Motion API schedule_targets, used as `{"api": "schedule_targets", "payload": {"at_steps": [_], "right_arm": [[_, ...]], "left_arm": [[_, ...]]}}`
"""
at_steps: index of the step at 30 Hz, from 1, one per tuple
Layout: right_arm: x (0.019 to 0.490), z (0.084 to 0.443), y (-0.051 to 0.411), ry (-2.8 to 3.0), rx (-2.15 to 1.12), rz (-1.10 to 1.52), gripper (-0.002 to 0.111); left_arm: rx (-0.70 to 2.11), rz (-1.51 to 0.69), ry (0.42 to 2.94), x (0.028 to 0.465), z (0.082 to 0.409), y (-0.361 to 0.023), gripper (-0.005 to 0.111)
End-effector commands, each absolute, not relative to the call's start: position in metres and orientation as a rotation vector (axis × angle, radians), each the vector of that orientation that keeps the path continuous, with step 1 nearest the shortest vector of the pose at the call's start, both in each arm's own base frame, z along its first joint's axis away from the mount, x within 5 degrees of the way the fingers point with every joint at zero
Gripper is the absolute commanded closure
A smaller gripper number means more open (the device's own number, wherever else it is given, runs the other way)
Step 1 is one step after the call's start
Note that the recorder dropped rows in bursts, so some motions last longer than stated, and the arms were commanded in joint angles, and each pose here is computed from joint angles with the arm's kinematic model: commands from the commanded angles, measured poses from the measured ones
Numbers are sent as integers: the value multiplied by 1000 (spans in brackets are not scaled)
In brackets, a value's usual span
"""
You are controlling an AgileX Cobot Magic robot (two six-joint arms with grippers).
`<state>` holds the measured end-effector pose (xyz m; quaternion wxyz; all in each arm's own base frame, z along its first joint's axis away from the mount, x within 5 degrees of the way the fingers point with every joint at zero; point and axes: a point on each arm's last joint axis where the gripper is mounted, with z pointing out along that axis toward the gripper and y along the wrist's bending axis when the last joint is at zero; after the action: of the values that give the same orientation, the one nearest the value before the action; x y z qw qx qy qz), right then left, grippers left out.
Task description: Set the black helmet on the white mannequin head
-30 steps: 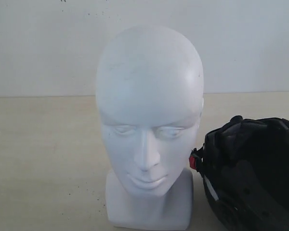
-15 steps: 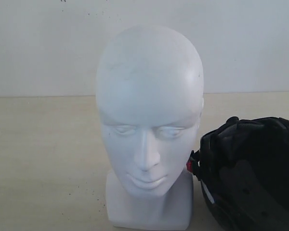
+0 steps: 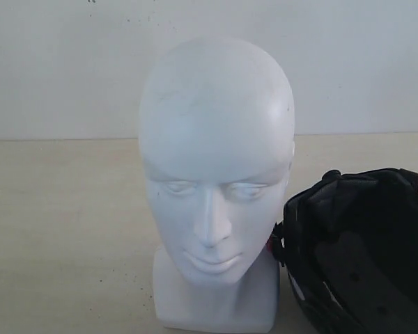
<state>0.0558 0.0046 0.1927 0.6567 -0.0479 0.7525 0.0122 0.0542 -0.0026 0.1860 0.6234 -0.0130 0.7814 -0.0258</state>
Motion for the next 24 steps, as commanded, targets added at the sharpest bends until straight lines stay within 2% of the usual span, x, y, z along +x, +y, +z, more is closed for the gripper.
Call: {"api": "schedule_targets", "payload": {"at_steps": [1, 3, 8, 12, 18, 22, 24], "right_arm": [[56, 206, 4, 1563, -116, 7, 108], [55, 220, 4, 1409, -96, 19, 108], [37, 264, 3, 910, 58, 275, 108], [8, 330, 5, 717, -28, 220, 108], [-2, 392, -8, 1276, -11, -39, 108], [0, 401, -13, 1685, -22, -14, 108], [3, 393, -12, 1900, -46, 30, 108]], "left_arm": [[-25, -61, 1796, 54, 185, -3, 102], [-25, -61, 1796, 54, 185, -3, 102], [-25, -61, 1796, 54, 185, -3, 102], [-25, -61, 1796, 54, 185, -3, 102], [-25, -61, 1796, 54, 185, -3, 102], [-25, -61, 1796, 54, 185, -3, 102], [-25, -61, 1796, 54, 185, -3, 102]]}}
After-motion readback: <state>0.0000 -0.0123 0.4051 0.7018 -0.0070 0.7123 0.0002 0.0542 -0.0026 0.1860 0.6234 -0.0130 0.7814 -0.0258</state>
